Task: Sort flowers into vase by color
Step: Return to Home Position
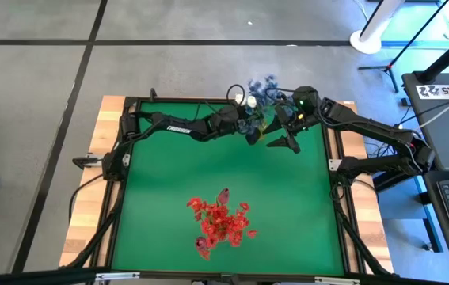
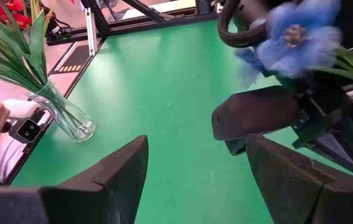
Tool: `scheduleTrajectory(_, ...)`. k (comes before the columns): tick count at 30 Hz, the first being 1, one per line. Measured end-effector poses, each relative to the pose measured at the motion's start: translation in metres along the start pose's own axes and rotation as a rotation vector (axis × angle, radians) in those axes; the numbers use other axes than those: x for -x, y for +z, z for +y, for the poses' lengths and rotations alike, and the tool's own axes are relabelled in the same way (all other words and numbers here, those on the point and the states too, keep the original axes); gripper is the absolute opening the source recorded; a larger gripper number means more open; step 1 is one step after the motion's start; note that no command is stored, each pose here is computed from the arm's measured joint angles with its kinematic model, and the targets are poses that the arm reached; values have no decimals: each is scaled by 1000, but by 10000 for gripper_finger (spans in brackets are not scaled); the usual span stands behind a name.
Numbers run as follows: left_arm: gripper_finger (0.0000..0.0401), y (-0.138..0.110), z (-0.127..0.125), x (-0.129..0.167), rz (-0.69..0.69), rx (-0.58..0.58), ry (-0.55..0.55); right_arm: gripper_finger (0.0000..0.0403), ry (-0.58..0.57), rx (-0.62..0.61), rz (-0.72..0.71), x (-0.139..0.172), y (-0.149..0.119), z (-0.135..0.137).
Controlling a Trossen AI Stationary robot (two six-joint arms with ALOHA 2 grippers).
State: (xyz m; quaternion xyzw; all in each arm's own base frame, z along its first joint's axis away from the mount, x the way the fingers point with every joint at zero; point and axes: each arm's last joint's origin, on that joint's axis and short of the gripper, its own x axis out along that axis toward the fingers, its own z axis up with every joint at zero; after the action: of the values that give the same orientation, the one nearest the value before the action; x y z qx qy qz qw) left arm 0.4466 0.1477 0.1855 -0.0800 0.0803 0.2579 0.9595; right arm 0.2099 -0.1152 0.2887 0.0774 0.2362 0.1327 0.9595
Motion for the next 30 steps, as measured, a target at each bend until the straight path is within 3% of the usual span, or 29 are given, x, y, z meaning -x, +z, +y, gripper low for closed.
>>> scheduleTrajectory(4, 13, -1, -3, 1, 5, -2, 3, 271, 0, -9, -2, 0, 0, 0)
scheduleTrajectory(20, 4, -9, 1, 3, 128, -56, 84, 271, -38, -8, -56, 23, 8, 21)
scheduleTrajectory(30, 4, -12, 2, 3, 156, -79, 108, 271, -153, 11, -58, 48, 7, 45)
